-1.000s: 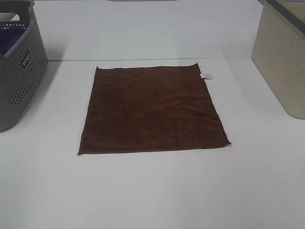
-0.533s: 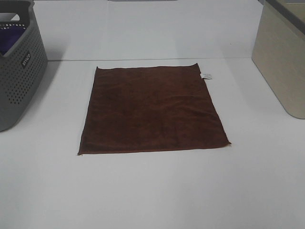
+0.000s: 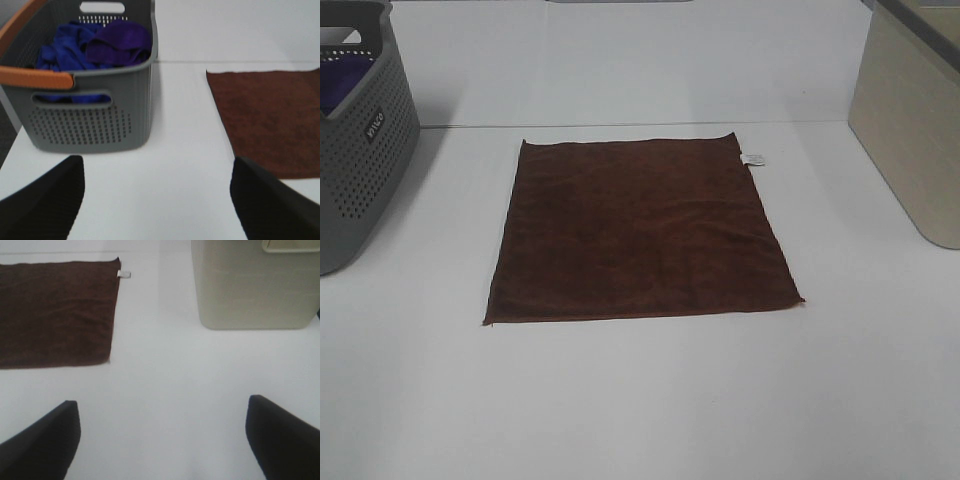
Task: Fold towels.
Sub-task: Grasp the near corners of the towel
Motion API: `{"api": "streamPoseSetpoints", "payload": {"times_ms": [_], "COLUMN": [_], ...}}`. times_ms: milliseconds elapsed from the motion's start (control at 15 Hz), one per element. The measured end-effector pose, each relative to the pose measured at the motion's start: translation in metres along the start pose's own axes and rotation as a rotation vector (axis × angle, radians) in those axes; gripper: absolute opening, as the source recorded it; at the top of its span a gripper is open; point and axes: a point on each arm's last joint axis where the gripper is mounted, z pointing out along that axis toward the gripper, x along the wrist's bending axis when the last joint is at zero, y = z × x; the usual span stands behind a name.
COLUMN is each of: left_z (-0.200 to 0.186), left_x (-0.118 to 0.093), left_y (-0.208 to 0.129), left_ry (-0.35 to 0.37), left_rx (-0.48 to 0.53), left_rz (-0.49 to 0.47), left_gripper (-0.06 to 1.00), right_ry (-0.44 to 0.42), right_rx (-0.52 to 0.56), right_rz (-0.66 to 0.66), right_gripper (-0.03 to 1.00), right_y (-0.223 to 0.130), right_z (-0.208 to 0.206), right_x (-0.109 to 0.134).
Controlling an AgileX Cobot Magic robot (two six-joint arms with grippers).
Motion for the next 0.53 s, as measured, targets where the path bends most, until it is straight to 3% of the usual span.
{"api": "streamPoseSetpoints", "payload": {"times_ms": [133, 267, 533], "left_z": [0.027, 0.06, 0.135], "left_x": [-0.001, -0.001, -0.002], "left_y": [0.022, 0.035, 0.024], "left_ry": [-0.009, -0.02, -0.024], "left_rx": [-0.062, -0.059, 0.164], "left_rz": [-0.019, -0.059, -0.216], "left_gripper": [0.76, 0.76, 0.76], "right_ry": [-0.002, -0.008, 0.017], "right_rx": [-0.042, -0.049, 0.026], "right_rz": [0.0, -0.008, 0.017], "right_gripper": [0.85, 0.85, 0.8], "right_y": [0.021, 0.041, 0.063], "right_z": [0.014, 0.036, 0.085], "right_x": [-0.001, -0.002, -0.001]}}
